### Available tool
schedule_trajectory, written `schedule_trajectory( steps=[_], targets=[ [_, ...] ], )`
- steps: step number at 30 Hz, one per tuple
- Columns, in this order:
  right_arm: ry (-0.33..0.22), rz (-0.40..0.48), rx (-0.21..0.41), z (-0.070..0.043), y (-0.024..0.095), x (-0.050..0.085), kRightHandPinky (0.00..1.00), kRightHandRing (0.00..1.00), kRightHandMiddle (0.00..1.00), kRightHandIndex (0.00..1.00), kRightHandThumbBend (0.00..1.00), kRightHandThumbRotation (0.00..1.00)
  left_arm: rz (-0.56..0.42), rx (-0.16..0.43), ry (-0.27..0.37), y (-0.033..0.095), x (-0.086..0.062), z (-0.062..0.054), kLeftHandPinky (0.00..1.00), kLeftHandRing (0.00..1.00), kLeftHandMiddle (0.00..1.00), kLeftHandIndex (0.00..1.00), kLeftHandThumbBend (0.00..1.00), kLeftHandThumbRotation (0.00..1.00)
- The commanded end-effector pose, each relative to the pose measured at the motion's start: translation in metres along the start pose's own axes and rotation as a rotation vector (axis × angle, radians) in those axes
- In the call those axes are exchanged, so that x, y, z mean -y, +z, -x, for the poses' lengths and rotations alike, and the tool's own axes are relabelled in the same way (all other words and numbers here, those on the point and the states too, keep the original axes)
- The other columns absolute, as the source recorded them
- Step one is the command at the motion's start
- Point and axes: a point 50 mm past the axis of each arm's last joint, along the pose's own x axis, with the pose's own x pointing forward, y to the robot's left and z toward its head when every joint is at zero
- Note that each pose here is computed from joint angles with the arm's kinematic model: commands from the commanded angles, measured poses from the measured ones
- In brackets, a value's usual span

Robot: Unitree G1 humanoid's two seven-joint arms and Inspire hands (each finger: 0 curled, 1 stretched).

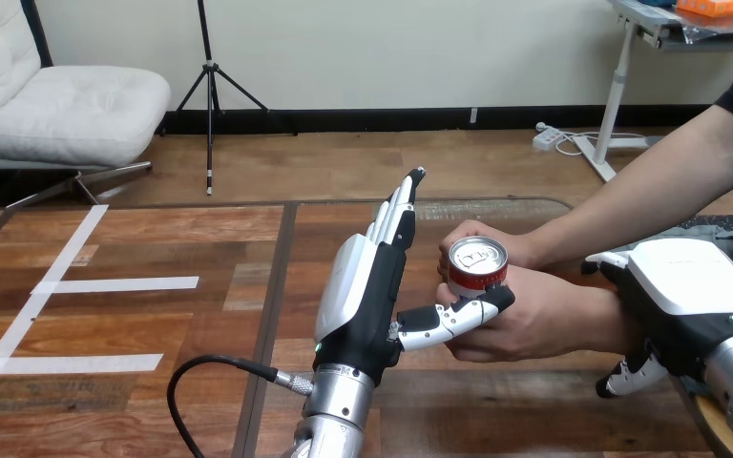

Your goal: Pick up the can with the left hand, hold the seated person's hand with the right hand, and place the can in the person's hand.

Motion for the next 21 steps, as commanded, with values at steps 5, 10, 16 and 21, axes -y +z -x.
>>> schedule_trajectory(
  steps=[5, 10, 16, 21],
  targets=[
    [-0.049, 0.031, 0.003, -0.004, 0.0, 0.014, 0.78, 0.85, 0.86, 0.84, 0.98, 0.0, 0.041, 0.082, 0.051, 0.022, -0.002, -0.017, 1.0, 1.0, 1.0, 1.0, 0.79, 0.37],
    [-0.055, 0.023, 0.002, -0.001, 0.001, 0.016, 0.78, 0.84, 0.85, 0.83, 0.98, 0.0, 0.039, 0.083, 0.05, 0.022, -0.003, -0.016, 1.0, 1.0, 1.0, 1.0, 0.79, 0.37],
    [-0.085, -0.002, 0.004, 0.008, 0.007, 0.023, 0.77, 0.84, 0.85, 0.82, 0.98, 0.0, 0.038, 0.082, 0.047, 0.022, -0.004, -0.014, 1.0, 1.0, 1.0, 1.0, 0.79, 0.38],
    [-0.139, -0.052, 0.005, 0.023, 0.015, 0.032, 0.76, 0.83, 0.84, 0.81, 0.97, 0.0, 0.042, 0.082, 0.041, 0.021, -0.007, -0.012, 1.0, 1.0, 1.0, 1.0, 0.78, 0.39]
  ],
)
